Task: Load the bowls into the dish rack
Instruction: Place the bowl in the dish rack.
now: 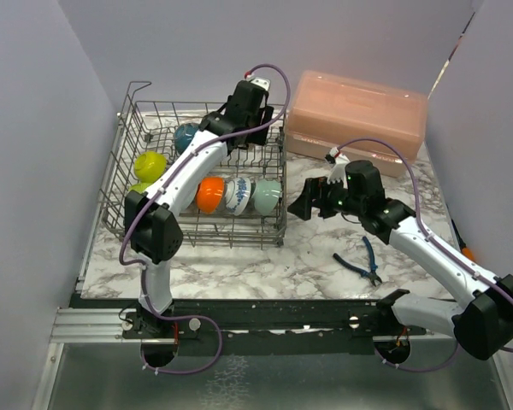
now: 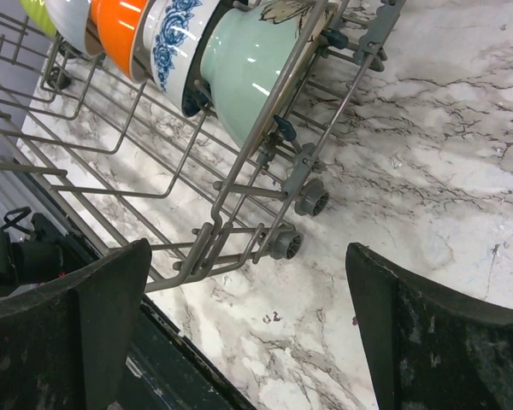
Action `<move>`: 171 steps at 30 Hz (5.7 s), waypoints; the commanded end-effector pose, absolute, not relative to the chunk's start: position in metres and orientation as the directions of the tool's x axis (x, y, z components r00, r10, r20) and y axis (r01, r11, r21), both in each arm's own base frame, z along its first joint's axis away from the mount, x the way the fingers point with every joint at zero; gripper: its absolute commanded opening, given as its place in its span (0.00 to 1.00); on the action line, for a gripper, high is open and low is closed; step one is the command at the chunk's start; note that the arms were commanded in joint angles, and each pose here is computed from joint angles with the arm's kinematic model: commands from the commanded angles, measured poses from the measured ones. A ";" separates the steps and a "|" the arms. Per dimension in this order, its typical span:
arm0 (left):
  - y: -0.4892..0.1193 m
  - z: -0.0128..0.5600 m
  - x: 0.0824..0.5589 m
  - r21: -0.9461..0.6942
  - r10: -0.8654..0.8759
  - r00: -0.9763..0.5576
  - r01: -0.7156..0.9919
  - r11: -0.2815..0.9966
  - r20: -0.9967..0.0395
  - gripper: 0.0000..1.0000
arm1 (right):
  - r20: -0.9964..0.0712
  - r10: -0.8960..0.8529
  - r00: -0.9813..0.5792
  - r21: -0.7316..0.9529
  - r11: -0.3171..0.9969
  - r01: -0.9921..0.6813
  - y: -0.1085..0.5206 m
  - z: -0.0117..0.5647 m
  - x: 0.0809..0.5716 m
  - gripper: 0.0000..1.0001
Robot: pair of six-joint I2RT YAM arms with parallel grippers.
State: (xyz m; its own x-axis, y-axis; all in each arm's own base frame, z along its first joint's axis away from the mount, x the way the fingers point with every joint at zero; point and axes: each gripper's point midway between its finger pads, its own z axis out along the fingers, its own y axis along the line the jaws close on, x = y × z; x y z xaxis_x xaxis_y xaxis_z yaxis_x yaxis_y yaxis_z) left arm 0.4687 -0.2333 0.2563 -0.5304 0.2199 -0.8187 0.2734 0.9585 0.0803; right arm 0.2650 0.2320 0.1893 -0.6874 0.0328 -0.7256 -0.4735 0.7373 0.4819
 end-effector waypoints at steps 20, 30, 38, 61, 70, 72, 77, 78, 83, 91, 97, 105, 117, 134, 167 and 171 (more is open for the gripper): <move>-0.245 0.260 0.511 0.208 0.250 -0.497 0.140 0.968 -0.831 0.00 | -0.733 0.029 -0.680 0.456 0.762 -0.459 0.223 0.186 0.262 1.00; -0.248 0.232 0.521 0.234 0.268 -0.525 0.131 0.963 -0.808 0.00 | -0.733 0.024 -0.680 0.448 0.769 -0.456 0.220 0.185 0.260 1.00; -0.243 0.215 0.526 0.275 0.282 -0.545 0.097 0.956 -0.789 0.00 | -0.733 0.022 -0.680 0.445 0.772 -0.454 0.220 0.184 0.261 1.00; -0.248 0.170 0.535 0.324 0.352 -0.588 0.157 0.933 -0.728 0.00 | -0.722 0.022 -0.691 0.453 0.771 -0.449 0.222 0.182 0.261 1.00; -0.250 0.160 0.540 0.173 0.261 -0.625 0.199 0.965 -0.736 0.00 | -0.720 0.023 -0.694 0.456 0.769 -0.448 0.223 0.180 0.262 1.00; -0.251 0.156 0.540 0.149 0.249 -0.634 0.208 0.967 -0.732 0.00 | -0.719 0.020 -0.694 0.455 0.769 -0.449 0.223 0.180 0.262 1.00; -0.239 0.157 0.543 0.134 0.198 -0.645 0.148 0.980 -0.738 0.00 | -0.719 0.022 -0.695 0.458 0.766 -0.450 0.224 0.180 0.263 1.00; -0.238 0.160 0.543 0.132 0.191 -0.643 0.139 0.981 -0.742 0.00 | -0.718 0.021 -0.696 0.459 0.766 -0.450 0.224 0.180 0.262 1.00; -0.239 0.177 0.541 0.109 0.170 -0.624 0.135 0.985 -0.763 0.00 | -0.718 0.022 -0.696 0.461 0.764 -0.451 0.224 0.180 0.262 1.00; -0.238 0.229 0.535 0.072 0.114 -0.547 0.099 0.992 -0.829 0.00 | -0.720 0.020 -0.694 0.460 0.762 -0.456 0.225 0.180 0.263 1.00; -0.229 0.254 0.531 0.098 0.114 -0.500 0.059 0.993 -0.858 0.00 | -0.720 0.019 -0.693 0.461 0.760 -0.458 0.225 0.180 0.262 1.00; -0.219 0.241 0.532 0.144 0.127 -0.518 0.008 0.990 -0.846 0.00 | -0.720 0.018 -0.693 0.462 0.758 -0.460 0.225 0.181 0.261 1.00; -0.221 0.236 0.531 0.125 0.082 -0.511 -0.050 0.991 -0.856 0.00 | -0.727 0.023 -0.686 0.451 0.769 -0.453 0.221 0.183 0.259 1.00; -0.229 0.198 0.538 0.158 0.111 -0.552 -0.038 0.987 -0.826 0.00 | -0.724 0.018 -0.689 0.448 0.773 -0.450 0.219 0.180 0.258 1.00; -0.252 0.096 0.540 0.192 0.200 -0.683 0.089 0.977 -0.702 0.00 | -0.721 0.006 -0.693 0.435 0.782 -0.446 0.217 0.176 0.259 1.00; -0.250 0.092 0.540 0.199 0.203 -0.689 0.087 0.976 -0.695 0.00 | -0.722 0.009 -0.692 0.437 0.781 -0.446 0.217 0.176 0.259 1.00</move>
State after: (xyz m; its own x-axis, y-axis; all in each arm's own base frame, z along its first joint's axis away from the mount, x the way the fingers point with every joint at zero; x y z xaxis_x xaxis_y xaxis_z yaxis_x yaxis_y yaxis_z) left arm 0.5472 -0.2178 0.1409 -0.6322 0.1988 -0.7488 -0.0210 0.9618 0.2730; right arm 0.2623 0.2230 0.1830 -0.6883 0.0279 -0.7249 -0.4517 0.7654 0.4584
